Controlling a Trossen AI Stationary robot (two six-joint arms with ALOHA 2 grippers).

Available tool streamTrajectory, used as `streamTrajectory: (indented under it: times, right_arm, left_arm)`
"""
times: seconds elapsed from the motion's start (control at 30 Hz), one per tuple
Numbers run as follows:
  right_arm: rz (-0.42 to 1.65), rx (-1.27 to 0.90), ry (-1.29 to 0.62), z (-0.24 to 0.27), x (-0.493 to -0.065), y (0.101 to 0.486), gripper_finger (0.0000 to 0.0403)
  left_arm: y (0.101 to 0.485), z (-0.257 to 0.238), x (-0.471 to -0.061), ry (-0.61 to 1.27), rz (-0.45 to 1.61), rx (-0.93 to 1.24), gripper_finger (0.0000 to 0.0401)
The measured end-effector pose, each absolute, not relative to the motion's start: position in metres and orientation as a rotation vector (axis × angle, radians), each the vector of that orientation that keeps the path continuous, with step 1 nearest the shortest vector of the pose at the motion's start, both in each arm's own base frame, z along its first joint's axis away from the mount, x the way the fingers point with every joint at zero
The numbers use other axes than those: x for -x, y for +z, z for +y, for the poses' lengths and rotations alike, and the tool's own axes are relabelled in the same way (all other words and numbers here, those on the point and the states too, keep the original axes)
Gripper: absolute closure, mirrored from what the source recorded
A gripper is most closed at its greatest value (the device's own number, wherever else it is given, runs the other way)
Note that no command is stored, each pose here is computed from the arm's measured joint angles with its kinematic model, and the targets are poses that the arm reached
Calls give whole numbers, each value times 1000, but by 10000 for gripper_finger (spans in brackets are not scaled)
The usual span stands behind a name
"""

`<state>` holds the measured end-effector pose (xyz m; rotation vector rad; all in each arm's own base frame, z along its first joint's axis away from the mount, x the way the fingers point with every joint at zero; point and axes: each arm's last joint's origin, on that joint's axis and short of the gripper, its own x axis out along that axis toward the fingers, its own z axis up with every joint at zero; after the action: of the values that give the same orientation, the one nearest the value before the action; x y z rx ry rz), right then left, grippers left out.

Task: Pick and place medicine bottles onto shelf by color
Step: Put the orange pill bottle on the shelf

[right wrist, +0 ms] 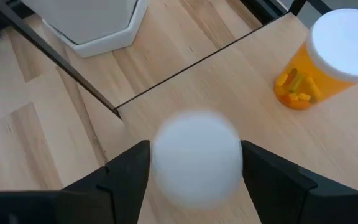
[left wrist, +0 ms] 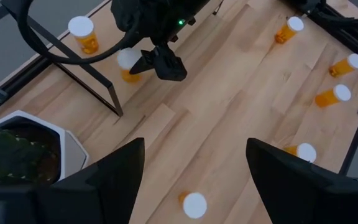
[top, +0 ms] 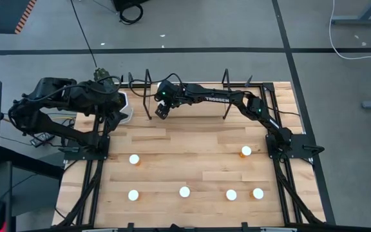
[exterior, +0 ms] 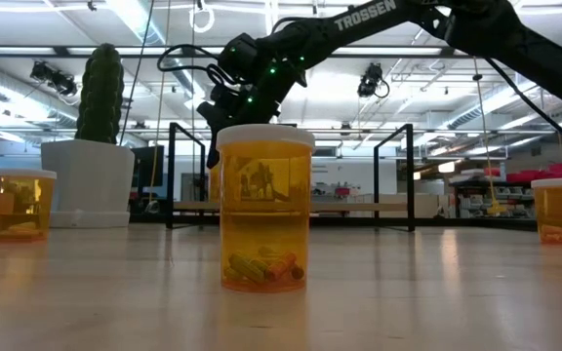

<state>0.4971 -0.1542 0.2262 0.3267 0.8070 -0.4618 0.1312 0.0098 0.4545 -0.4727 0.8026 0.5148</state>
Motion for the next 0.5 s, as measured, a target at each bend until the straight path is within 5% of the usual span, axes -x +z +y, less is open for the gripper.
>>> streamTrajectory:
  times: [0.5]
  right_arm:
    - [797, -314, -470, -154, -492, 240, 144]
  left_arm:
    - [454, 10, -131, 515, 808, 469, 113]
